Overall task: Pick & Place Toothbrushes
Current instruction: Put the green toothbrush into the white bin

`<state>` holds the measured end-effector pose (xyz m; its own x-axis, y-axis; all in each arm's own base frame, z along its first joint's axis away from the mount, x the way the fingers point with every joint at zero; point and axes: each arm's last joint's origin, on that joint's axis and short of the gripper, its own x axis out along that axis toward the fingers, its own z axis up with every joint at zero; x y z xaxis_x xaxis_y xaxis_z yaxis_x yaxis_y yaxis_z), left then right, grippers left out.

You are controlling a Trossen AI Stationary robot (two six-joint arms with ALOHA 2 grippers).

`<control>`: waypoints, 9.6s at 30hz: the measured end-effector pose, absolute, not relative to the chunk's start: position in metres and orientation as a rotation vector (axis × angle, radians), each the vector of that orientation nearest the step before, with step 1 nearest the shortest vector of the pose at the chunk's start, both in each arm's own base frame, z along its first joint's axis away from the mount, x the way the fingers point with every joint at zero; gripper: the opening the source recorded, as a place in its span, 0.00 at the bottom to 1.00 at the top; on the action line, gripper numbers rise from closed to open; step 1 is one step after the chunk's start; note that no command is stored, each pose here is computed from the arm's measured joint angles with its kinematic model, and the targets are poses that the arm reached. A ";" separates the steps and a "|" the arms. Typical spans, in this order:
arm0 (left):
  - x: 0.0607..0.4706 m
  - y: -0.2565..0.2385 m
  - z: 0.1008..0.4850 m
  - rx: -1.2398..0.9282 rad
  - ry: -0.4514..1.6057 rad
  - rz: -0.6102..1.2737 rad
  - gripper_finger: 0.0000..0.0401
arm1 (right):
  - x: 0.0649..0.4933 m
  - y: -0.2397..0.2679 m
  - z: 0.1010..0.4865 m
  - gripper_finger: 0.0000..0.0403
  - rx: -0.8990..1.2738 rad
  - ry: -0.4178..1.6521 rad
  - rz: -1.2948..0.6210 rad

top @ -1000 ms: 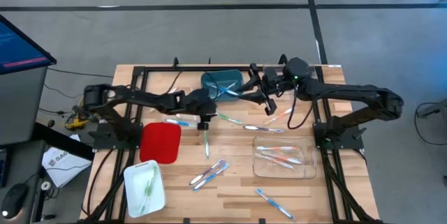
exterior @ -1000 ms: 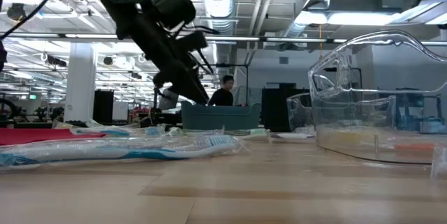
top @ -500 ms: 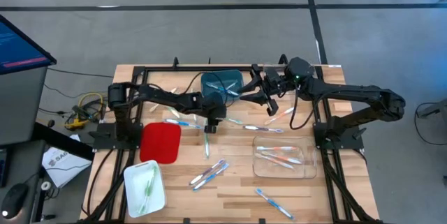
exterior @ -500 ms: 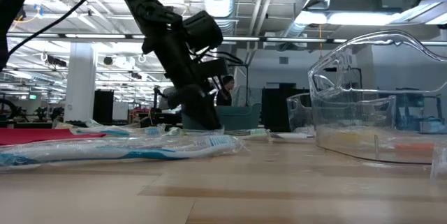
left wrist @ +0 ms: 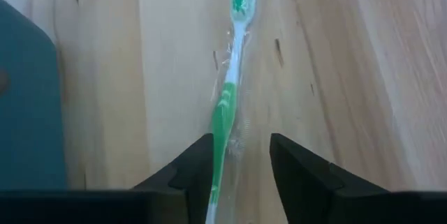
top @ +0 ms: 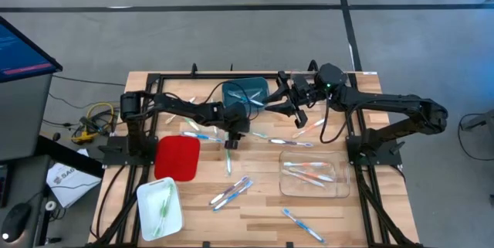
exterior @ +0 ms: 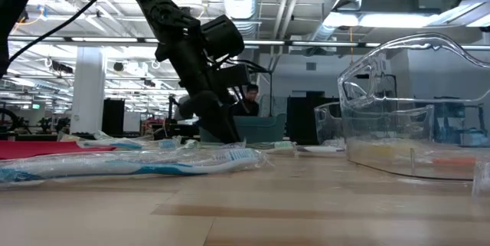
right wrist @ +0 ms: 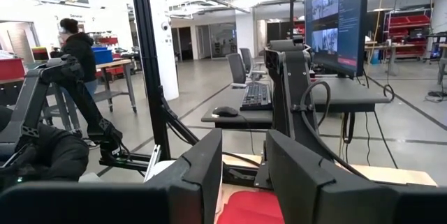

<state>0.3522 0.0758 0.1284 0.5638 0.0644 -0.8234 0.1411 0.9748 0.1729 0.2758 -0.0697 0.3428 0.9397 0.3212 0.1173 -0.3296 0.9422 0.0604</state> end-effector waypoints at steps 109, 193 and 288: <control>0.212 -0.006 0.309 0.100 -0.177 -0.319 0.01 | 0.297 -0.020 0.337 0.27 -0.312 -0.223 0.341; 0.064 -0.158 0.215 0.212 0.960 -0.718 0.02 | 0.297 -0.067 0.336 0.27 -0.232 -0.246 0.180; 0.085 -0.157 0.165 0.147 1.075 -0.792 0.04 | 0.298 -0.066 0.333 0.27 -0.126 -0.205 0.195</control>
